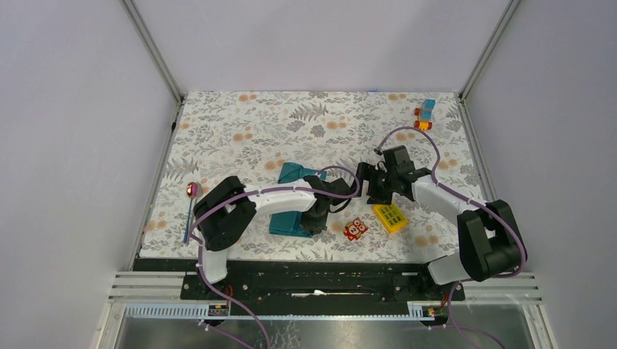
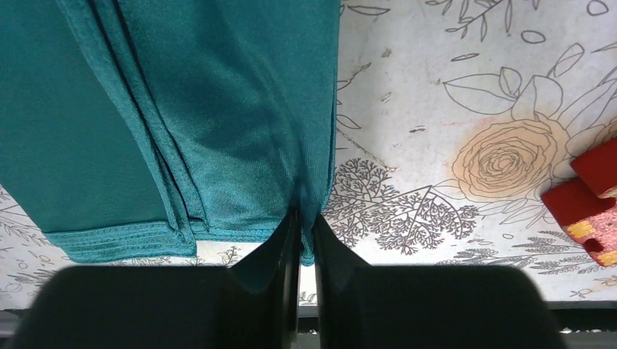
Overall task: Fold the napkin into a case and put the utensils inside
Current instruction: Pick up the 2/3-rectangle-folded napkin from the center of the board.
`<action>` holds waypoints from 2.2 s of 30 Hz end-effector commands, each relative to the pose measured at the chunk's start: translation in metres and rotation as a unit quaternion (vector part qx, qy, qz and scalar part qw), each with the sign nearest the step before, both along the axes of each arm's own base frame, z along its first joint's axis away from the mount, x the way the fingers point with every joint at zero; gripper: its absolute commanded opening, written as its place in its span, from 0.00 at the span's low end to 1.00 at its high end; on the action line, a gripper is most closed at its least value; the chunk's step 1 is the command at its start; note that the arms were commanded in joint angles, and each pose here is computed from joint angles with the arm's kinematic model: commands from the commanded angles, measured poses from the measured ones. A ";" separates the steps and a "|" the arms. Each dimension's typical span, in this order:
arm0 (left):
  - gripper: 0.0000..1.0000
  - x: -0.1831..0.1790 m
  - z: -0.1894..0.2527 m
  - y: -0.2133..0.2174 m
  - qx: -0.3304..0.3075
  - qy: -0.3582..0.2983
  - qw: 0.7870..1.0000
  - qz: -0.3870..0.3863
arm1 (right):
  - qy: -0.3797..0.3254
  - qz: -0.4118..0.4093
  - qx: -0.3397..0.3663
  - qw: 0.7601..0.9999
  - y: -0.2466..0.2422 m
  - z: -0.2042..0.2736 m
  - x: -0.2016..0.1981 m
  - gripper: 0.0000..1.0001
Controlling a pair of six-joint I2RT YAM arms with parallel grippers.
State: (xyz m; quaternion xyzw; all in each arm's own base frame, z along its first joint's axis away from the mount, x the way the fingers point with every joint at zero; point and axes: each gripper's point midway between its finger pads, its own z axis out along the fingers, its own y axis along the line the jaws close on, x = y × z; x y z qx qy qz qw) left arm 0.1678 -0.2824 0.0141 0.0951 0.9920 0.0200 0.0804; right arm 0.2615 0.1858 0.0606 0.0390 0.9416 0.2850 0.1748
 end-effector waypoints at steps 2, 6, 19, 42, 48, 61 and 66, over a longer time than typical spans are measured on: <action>0.09 0.005 0.000 0.008 0.001 -0.021 1.000 0.003 | 0.007 0.019 0.064 0.998 0.024 0.004 0.004 0.93; 0.01 0.009 0.018 0.003 -0.029 -0.036 0.999 0.008 | 0.019 0.027 0.122 0.992 0.047 0.004 0.010 0.93; 0.00 0.010 0.053 0.004 -0.080 -0.061 0.995 0.013 | 0.052 0.019 0.238 0.970 0.118 0.006 0.026 0.99; 0.00 0.009 0.065 -0.004 -0.120 -0.059 0.991 0.002 | 0.048 -0.010 0.225 0.973 0.133 -0.030 0.054 0.53; 0.00 0.007 0.065 -0.013 -0.143 -0.053 0.988 -0.002 | 0.019 -0.003 0.206 0.978 0.126 -0.026 0.069 0.37; 0.00 0.021 0.069 -0.075 -0.242 -0.044 0.969 -0.018 | -0.055 0.006 0.046 0.997 0.072 -0.008 0.094 0.00; 0.00 0.023 0.069 -0.099 -0.297 -0.040 0.954 -0.023 | -0.061 0.032 -0.024 0.997 0.054 0.000 0.093 0.00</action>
